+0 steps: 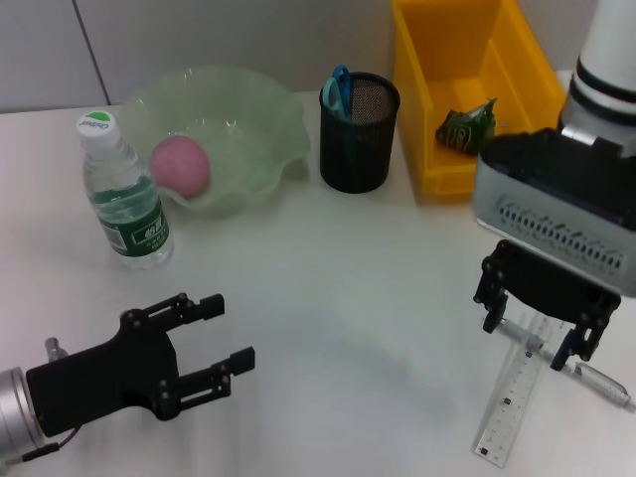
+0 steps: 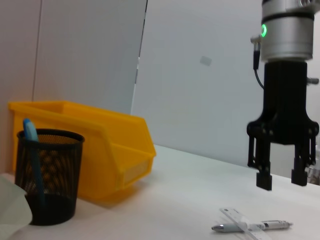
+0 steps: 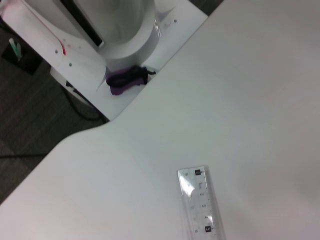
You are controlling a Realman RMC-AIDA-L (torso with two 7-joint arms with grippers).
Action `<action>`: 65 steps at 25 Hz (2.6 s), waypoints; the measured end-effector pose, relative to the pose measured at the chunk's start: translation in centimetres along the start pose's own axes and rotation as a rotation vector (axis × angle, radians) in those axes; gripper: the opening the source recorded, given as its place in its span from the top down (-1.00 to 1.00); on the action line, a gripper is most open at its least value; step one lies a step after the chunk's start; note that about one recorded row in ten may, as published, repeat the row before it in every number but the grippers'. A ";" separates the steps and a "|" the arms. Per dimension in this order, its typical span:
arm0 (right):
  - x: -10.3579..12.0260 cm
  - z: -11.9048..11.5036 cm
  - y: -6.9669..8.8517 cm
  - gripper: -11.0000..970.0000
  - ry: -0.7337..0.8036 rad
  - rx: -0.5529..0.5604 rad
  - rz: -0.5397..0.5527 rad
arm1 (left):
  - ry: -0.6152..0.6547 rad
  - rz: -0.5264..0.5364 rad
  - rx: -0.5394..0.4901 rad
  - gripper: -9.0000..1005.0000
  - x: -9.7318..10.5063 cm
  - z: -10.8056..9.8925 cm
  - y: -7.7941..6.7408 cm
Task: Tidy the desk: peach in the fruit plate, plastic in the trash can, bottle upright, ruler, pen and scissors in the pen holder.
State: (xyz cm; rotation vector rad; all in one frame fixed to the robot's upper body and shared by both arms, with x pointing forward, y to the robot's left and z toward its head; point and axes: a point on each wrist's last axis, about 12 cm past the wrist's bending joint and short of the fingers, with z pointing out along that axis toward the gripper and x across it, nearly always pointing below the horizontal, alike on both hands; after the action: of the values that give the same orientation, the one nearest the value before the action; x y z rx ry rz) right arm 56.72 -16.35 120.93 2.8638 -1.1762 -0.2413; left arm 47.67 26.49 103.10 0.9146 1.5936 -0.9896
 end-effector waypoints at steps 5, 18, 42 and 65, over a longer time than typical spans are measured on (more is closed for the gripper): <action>-0.1 0.9 0.0 -0.38 0.026 -0.008 -0.027 | -0.012 0.015 -0.015 -0.48 0.1 -0.1 0.0; -0.1 3.9 0.7 -0.39 0.085 0.006 -0.106 | -0.014 0.017 -0.042 -0.48 0.4 -0.4 -0.1; -0.2 6.8 1.1 -0.38 0.125 -0.005 -0.148 | -0.010 0.018 -0.075 -0.48 1.2 -0.7 -0.5; 0.1 8.2 1.3 -0.38 0.151 0.031 -0.153 | -0.013 0.016 -0.095 -0.48 1.2 -0.8 -0.4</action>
State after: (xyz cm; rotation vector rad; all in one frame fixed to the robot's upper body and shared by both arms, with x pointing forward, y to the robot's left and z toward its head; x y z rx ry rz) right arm 54.59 -17.11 112.93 2.9406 -0.9456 -0.0095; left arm 46.76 27.21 102.08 0.8522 1.6059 -0.8994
